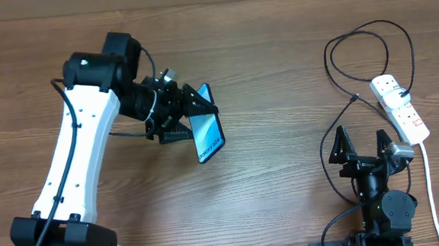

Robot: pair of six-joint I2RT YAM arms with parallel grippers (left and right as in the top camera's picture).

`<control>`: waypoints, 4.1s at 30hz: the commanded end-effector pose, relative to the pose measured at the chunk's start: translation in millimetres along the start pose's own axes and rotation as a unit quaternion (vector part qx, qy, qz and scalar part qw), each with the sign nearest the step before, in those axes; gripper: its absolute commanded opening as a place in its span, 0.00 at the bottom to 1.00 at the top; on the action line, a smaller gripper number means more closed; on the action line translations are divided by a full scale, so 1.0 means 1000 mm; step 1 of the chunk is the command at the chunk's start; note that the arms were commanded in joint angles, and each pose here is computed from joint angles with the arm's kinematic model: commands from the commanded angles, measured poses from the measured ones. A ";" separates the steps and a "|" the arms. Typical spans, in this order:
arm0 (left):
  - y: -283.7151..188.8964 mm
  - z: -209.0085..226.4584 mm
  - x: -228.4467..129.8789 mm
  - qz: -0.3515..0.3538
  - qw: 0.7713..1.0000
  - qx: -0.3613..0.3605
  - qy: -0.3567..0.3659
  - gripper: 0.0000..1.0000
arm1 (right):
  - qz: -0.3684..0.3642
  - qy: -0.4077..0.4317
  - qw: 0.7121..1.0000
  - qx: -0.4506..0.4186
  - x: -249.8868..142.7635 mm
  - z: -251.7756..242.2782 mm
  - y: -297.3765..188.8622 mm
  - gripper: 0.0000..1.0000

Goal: Plug charger to phone and switch on socket
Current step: 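Lift the phone with the left gripper and tilt it upright, then swing the right gripper left toward the phone held by the left gripper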

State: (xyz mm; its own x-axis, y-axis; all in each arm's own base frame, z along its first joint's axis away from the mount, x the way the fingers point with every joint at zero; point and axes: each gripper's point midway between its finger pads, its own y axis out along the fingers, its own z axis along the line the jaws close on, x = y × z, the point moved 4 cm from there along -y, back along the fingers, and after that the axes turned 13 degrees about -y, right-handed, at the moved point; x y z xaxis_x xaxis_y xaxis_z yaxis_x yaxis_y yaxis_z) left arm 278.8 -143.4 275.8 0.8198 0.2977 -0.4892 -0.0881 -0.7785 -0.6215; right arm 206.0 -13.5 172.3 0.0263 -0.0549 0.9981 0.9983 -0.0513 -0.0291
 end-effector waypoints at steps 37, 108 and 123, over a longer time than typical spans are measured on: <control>-0.023 0.016 0.038 -0.123 0.991 0.050 0.019 0.50 | 0.012 0.136 0.982 0.132 0.001 0.035 -0.005 1.00; 0.004 -0.021 0.047 -0.192 0.980 0.026 -0.034 0.53 | 0.257 0.142 0.860 0.418 0.038 0.182 0.023 1.00; 0.003 -0.029 0.051 -0.202 0.978 0.007 -0.042 0.53 | 0.169 0.209 0.878 0.397 0.040 0.252 0.057 1.00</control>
State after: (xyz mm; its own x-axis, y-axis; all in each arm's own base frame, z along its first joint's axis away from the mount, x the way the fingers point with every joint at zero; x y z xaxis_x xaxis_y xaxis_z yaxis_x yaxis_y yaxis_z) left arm 338.2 -144.6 256.6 0.7370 0.6269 -0.2524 0.2056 -0.5638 -0.7999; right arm 271.7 228.3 218.6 0.4797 -0.2478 0.8417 0.6349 0.7602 -0.1381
